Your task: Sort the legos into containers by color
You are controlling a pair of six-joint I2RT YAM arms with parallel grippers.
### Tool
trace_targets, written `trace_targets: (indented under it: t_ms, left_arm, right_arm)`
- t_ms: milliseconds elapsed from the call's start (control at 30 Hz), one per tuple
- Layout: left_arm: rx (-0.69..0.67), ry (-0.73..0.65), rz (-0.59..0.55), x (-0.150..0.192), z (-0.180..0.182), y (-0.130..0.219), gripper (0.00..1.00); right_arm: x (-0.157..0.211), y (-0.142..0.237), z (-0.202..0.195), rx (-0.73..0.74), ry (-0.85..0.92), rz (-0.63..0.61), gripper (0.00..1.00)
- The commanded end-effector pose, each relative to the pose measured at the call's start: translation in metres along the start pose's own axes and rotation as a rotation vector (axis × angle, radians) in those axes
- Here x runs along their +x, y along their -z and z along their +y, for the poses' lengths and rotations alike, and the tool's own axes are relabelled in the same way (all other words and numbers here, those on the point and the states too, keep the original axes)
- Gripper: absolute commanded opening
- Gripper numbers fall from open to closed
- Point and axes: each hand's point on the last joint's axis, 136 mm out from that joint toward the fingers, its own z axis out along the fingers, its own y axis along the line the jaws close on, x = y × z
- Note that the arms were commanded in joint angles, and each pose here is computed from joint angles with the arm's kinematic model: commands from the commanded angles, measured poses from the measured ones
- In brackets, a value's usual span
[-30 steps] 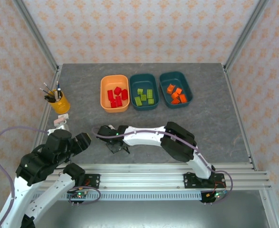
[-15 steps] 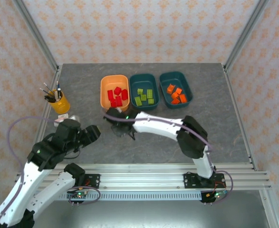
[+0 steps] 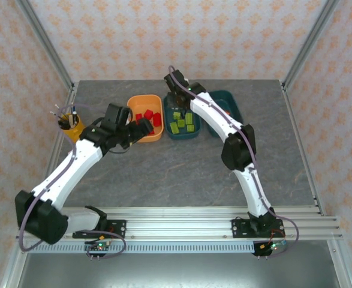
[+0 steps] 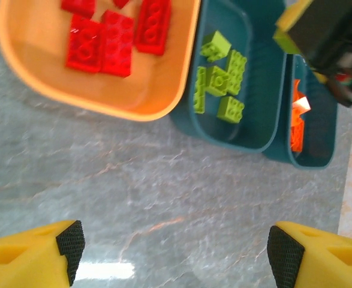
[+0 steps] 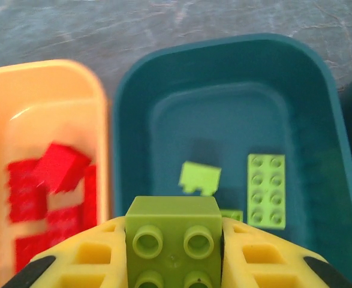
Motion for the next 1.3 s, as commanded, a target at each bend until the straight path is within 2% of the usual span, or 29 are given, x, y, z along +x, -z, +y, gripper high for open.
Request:
trace_targets:
  t_ms: [0,167,333,467,600,767,967,1133,1267]
  left_arm:
    - [0.091,-0.048,-0.055,-0.03,-0.031,-0.008,0.83]
    - [0.109,-0.033,-0.063,-0.057,-0.039,-0.038,0.83]
    - [0.122,-0.079,-0.062,-0.072,-0.056,-0.052,0.82]
    - [0.109,-0.081,-0.059,-0.075,-0.056,-0.057,0.82]
    - [0.111,-0.078,-0.057,-0.074,-0.056,-0.056,0.82]
    - [0.11,-0.083,-0.062,-0.074,-0.058,-0.043,0.82]
    - [0.041,-0.057,-0.073,-0.062,-0.036,-0.019,0.84]
    - [-0.011,-0.049,-0.087,-0.045,-0.013,0.01,0.85]
    - [-0.054,-0.071,-0.105,-0.031,0.008,0.034,0.87]
  right_arm:
    - [-0.001,-0.022,-0.015,0.048,-0.041,0.04,0.3]
    - [-0.008,-0.06,-0.038,0.047,-0.144,0.052,0.32]
    - [-0.012,-0.085,-0.034,-0.009,-0.149,0.038,0.44]
    - [-0.014,-0.094,-0.033,-0.029,-0.188,0.042,0.54]
    - [-0.014,-0.094,-0.032,-0.041,-0.205,0.044,0.57]
    - [-0.04,-0.052,-0.024,-0.07,-0.179,-0.019,0.57]
    - [-0.065,0.033,-0.003,-0.101,-0.1,-0.158,0.57]
    - [-0.058,0.095,-0.009,-0.116,-0.125,-0.254,0.58]
    - [-0.03,0.144,-0.04,-0.06,-0.14,-0.321,0.65]
